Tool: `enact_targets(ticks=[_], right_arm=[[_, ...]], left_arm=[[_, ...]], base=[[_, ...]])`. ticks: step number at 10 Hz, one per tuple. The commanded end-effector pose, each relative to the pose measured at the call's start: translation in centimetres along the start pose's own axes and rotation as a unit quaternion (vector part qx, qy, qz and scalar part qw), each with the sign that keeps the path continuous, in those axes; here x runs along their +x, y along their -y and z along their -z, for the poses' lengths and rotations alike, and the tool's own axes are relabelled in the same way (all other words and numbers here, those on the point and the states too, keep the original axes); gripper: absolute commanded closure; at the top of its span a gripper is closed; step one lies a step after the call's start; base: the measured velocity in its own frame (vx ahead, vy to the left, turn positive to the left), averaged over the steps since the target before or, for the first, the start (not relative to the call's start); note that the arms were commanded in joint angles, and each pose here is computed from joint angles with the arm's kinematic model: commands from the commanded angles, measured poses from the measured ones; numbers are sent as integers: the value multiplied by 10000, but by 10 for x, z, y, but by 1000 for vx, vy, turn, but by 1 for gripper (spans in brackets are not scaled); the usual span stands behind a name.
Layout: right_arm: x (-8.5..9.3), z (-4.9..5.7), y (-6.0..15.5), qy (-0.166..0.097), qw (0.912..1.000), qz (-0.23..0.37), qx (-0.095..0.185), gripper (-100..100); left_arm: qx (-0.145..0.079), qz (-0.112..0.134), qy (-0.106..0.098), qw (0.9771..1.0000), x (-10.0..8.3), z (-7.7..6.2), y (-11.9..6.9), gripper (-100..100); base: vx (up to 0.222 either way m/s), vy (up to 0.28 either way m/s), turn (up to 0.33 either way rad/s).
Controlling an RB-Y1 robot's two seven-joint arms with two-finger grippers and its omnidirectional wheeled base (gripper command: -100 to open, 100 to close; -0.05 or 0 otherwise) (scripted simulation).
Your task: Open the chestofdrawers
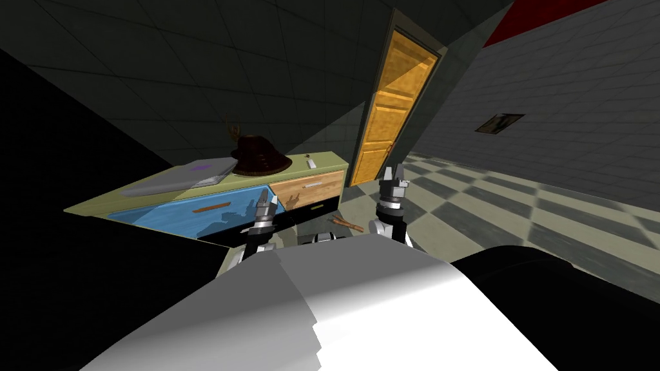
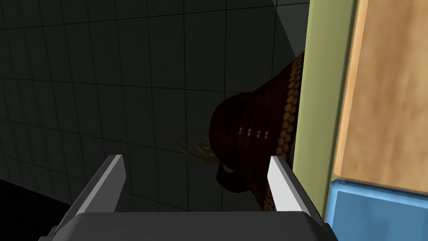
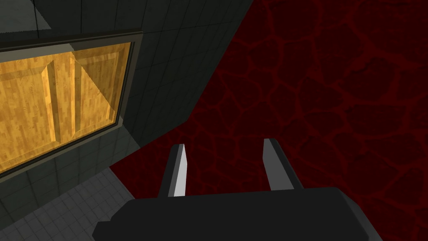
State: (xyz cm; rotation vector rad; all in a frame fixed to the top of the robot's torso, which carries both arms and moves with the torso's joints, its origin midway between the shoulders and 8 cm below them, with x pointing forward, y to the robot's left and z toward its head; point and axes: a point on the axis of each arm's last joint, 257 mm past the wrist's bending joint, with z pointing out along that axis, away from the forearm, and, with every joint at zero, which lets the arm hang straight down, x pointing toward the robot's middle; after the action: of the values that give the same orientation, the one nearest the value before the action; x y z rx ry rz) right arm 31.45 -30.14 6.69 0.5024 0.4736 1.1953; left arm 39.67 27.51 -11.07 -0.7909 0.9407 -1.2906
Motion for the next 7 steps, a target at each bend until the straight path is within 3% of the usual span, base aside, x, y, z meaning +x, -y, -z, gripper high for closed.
enact_targets(ticks=[1, 7], right_arm=[[0, 0, 0, 0, 10000, 0, 0, 0], [0, 0, 0, 0, 10000, 0, 0, 0]], left_arm=[[-185, -28, 44, 9998, -5, 5, -21, -100], [-547, -98, 119, 9984, -16, 16, -62, -100]], base=[[93, -76, 22], [90, -80, 20]])
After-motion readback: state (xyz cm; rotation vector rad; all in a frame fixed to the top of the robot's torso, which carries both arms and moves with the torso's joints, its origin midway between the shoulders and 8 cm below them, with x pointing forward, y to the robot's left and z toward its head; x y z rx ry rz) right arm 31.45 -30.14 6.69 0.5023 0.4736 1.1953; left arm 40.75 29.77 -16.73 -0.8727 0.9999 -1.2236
